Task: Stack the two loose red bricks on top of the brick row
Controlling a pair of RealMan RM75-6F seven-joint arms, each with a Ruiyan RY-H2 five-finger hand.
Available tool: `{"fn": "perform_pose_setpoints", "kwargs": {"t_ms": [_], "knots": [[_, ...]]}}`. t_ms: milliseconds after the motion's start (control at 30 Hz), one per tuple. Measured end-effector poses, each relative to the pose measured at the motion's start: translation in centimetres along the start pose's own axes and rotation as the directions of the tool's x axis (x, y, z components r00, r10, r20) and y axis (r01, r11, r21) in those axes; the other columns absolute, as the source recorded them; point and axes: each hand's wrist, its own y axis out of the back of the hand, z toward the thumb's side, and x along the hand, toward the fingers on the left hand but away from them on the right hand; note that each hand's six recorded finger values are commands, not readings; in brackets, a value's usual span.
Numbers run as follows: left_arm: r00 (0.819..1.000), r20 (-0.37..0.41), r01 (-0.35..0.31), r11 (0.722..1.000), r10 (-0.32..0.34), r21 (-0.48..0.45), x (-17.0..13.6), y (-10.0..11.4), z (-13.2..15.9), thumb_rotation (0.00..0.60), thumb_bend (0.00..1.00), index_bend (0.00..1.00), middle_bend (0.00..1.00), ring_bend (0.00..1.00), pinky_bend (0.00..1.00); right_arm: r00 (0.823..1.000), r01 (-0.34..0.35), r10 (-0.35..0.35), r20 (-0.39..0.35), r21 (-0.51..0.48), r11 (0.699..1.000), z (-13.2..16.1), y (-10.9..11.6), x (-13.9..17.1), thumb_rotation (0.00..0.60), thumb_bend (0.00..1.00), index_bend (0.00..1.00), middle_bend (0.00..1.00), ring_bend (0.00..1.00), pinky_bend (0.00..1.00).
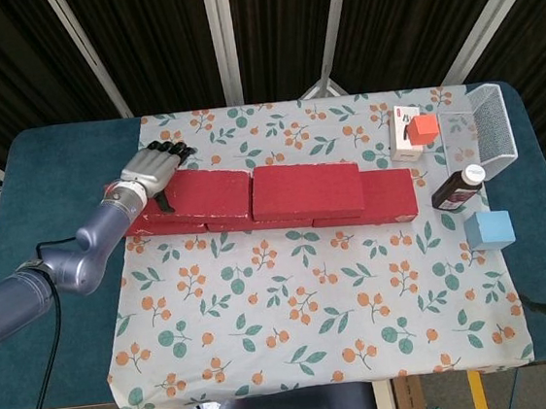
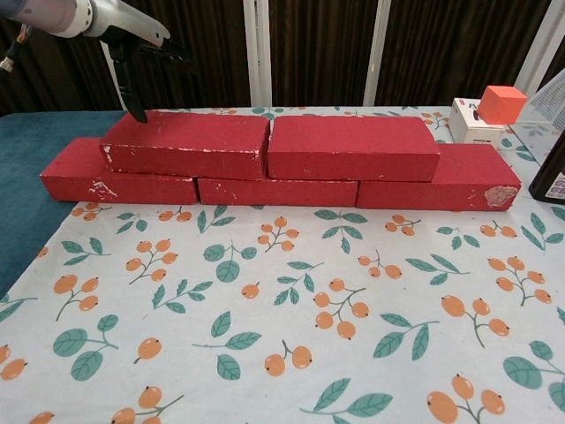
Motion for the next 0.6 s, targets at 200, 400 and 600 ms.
{"fn": "perform_pose_setpoints", "kwargs": {"t_ms": [200, 400, 600], "knots": [[0.996, -0.089, -0.034, 0.997, 0.028, -0.075, -1.3, -1.5, -4.0, 0.600, 0.00, 0.04, 0.07, 0.00, 0.04, 1.000, -0.001, 0.001, -0.009, -0.009, 1.000, 0.2, 0.0, 0.1, 0.600, 0.12, 0.04, 0.09, 0.07, 0.00], [0.990, -0.139, -0.028, 0.990, 0.009, -0.135, -1.2, -3.1, -6.7, 0.600, 0.00, 0.04, 0.08, 0.00, 0.03, 1.000, -0.003, 0.003, -0.015, -0.007, 1.000, 0.3, -0.2, 0.1, 0.600, 0.12, 0.04, 0.09, 0.07, 0.00], [0.990, -0.139, -0.017, 0.982, -0.009, -0.186, -0.3, -3.2, -7.4, 0.600, 0.00, 0.04, 0.09, 0.00, 0.03, 1.000, -0.002, 0.002, -0.015, -0.004, 1.000, 0.4, -0.4, 0.0, 0.600, 0.12, 0.04, 0.09, 0.08, 0.00]]}}
